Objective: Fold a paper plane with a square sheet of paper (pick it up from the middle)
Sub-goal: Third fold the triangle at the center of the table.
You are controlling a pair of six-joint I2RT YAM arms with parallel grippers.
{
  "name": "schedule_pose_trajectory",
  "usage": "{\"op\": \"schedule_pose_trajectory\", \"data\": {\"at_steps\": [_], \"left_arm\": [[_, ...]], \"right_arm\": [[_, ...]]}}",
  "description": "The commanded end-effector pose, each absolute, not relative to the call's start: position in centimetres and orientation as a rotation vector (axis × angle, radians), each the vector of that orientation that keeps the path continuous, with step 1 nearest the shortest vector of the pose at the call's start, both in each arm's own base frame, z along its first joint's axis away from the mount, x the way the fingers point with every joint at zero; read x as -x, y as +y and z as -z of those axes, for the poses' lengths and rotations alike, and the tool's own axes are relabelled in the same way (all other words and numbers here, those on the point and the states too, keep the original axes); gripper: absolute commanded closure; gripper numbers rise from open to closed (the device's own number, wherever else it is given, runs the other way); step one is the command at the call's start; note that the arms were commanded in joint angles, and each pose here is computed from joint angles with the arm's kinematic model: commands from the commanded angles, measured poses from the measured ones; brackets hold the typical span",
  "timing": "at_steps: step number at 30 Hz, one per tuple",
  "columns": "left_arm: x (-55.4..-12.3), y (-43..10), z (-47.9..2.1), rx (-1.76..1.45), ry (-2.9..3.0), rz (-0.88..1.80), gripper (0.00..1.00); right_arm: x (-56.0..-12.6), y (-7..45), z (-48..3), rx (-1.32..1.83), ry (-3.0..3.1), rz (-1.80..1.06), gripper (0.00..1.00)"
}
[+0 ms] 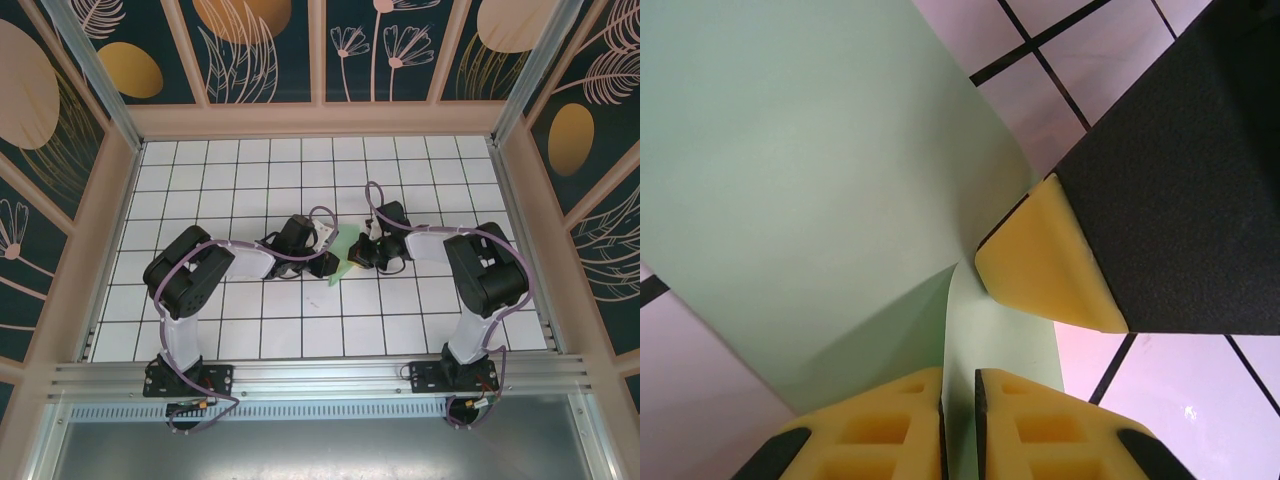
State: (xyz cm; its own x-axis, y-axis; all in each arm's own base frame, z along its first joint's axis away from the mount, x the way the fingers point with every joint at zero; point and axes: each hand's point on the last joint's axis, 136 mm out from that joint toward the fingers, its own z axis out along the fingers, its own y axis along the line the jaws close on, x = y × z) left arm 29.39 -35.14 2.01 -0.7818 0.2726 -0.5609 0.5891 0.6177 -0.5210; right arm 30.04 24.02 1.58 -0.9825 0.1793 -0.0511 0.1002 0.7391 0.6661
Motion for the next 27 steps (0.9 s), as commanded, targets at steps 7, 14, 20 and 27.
{"op": "schedule_pose_trajectory", "data": {"at_steps": [7, 14, 20, 27], "left_arm": [[-28.6, -34.1, -0.7, -0.653, 2.465, 0.984, 0.84], [-28.6, -34.3, -1.0, -0.642, 2.460, 1.004, 0.91], [-28.5, -34.3, -0.9, -0.644, 2.464, 1.008, 0.91], [-28.5, -34.1, -0.6, -0.629, 2.471, 0.997, 0.99]], "right_arm": [[-30.8, 22.8, -5.0, -0.221, 2.707, -1.095, 0.91], [-31.2, 22.6, -5.1, -0.228, 2.693, -1.153, 0.91], [-30.9, 22.4, -4.4, -0.242, 2.715, -1.141, 0.91], [-30.4, 22.4, -3.0, -0.250, 2.749, -1.137, 0.91]]}}
